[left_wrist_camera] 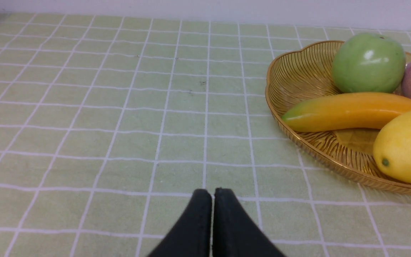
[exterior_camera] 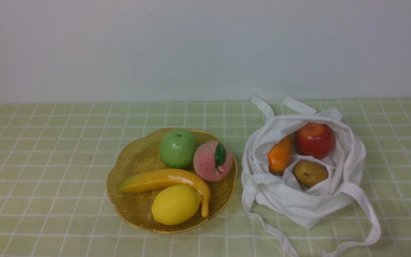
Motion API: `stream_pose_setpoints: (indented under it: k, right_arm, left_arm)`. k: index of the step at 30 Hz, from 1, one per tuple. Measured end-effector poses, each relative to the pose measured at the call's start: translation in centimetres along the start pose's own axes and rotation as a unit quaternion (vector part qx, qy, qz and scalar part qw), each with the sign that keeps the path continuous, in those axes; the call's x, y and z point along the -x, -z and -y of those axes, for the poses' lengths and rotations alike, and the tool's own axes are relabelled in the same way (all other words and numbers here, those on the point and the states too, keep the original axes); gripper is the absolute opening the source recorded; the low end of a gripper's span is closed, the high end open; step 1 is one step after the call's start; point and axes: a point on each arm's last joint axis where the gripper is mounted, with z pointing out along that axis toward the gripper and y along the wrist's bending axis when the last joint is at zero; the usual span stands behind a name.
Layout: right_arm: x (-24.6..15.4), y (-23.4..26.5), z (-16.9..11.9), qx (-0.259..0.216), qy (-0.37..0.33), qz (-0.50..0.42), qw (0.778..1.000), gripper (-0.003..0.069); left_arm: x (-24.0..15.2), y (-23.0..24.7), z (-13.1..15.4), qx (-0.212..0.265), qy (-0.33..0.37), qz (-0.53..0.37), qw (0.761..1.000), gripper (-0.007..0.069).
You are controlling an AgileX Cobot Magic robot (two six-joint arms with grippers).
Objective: Take the fruit out of the bag on the green coffee tablecloth and place them on the plate.
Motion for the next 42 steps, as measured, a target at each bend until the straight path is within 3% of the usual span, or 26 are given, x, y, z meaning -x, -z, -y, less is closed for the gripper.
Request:
stream_pose_setpoints:
  k: [42]
  right_arm:
    - [-0.03,0.01,0.00,0.000,-0.024,-0.003,1.000,-0.0015]
  left_arm:
    - [0.00,0.00,0.00,0.000,0.000,0.000,1.000,-0.0008]
